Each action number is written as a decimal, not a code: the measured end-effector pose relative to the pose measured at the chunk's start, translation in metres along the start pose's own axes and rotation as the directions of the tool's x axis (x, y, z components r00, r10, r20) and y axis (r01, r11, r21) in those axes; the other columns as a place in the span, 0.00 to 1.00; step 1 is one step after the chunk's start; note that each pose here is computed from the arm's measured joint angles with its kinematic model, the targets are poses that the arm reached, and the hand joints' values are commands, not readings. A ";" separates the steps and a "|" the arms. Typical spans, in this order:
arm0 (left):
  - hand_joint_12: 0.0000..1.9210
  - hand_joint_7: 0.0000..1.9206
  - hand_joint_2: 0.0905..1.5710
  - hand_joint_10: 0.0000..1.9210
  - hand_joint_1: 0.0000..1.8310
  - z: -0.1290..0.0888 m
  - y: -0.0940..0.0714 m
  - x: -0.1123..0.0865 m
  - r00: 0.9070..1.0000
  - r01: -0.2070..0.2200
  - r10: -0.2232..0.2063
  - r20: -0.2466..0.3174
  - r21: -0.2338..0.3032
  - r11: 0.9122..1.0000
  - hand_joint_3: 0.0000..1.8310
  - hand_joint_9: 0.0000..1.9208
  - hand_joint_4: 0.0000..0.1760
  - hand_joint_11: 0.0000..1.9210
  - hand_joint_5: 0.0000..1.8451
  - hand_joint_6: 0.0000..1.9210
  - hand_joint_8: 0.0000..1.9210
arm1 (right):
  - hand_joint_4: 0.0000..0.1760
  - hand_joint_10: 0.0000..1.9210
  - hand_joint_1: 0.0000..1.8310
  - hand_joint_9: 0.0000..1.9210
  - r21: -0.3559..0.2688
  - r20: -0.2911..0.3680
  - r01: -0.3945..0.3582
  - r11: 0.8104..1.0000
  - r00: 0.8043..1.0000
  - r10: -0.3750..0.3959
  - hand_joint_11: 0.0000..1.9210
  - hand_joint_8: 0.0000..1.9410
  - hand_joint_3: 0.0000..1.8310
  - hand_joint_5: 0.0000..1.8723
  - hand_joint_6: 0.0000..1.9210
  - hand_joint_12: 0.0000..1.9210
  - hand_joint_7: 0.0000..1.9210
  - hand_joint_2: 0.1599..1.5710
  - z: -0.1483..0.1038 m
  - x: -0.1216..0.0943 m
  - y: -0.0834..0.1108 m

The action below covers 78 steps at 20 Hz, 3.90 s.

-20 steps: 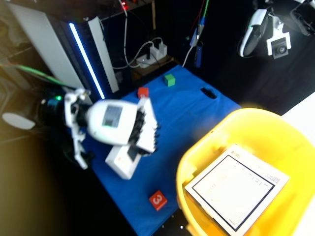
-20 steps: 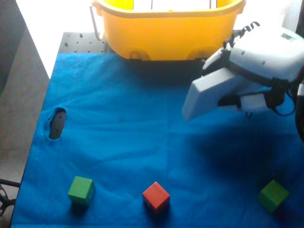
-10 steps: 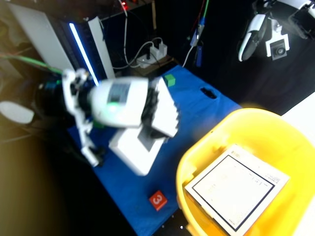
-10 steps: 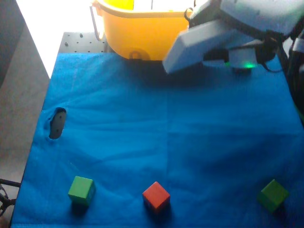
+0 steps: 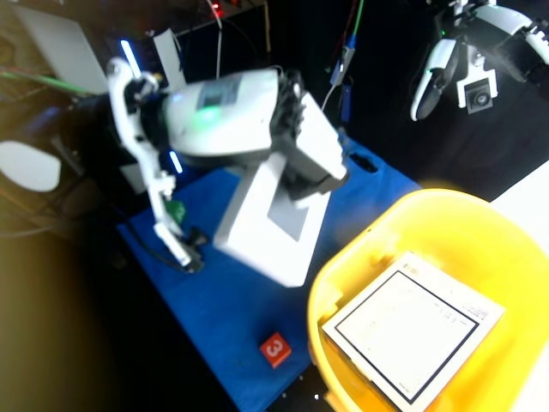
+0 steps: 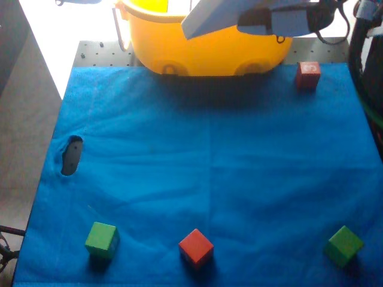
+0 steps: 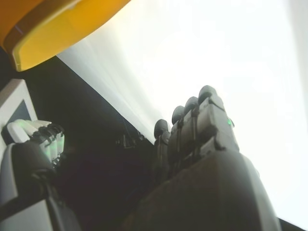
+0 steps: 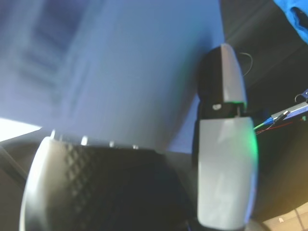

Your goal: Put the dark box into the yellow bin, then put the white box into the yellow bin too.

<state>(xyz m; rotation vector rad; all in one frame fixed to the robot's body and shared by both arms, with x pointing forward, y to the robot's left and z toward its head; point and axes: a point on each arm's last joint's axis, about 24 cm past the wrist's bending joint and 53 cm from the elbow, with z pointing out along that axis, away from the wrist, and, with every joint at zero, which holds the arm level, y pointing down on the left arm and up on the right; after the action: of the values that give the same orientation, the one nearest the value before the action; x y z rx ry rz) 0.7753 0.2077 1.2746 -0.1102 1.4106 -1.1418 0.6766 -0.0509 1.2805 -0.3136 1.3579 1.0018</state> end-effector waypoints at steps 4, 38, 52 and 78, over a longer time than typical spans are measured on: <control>0.00 0.04 0.51 0.00 0.61 -0.001 0.001 0.001 1.000 0.000 -0.001 -0.002 -0.001 1.000 0.01 0.00 0.40 0.00 0.03 0.00 0.00 | 0.00 0.94 0.65 0.48 0.012 0.021 0.010 1.000 1.000 -0.010 0.51 0.69 0.00 0.62 0.35 1.00 0.52 0.62 0.007 -0.011 -0.006; 0.00 0.06 0.44 0.00 0.54 0.000 -0.073 0.032 0.993 0.115 -0.111 -0.030 0.266 0.957 0.00 0.02 0.29 0.00 0.05 0.00 0.00 | 0.00 0.00 0.60 0.36 0.130 0.053 0.100 0.986 0.993 -0.108 0.33 0.00 0.00 0.41 0.00 0.09 0.40 0.48 0.038 -0.035 -0.070; 0.01 0.06 0.44 0.00 0.55 -0.002 -0.070 0.037 0.990 0.144 -0.140 -0.033 0.263 0.954 0.00 0.03 0.20 0.01 0.05 0.00 0.00 | 0.31 0.00 0.55 0.25 0.153 0.018 0.095 0.984 0.995 -0.099 0.19 0.00 0.00 0.20 0.00 0.02 0.25 0.42 0.039 -0.029 -0.075; 0.00 0.02 0.58 0.00 0.51 -0.147 -0.031 -0.035 0.977 0.043 -0.067 0.204 0.122 0.992 0.01 0.00 0.32 0.00 0.12 0.02 0.00 | 1.00 0.00 0.49 0.06 0.213 0.278 0.153 0.965 0.937 -0.209 0.03 0.00 0.00 0.00 0.00 0.01 0.09 0.35 -0.112 -0.174 -0.036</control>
<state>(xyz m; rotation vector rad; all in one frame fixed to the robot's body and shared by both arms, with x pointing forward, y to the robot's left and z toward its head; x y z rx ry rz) 0.6493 0.2954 1.2839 -0.1811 1.1595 -1.2194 0.6476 -0.2226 1.3981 -0.1349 1.1148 0.7264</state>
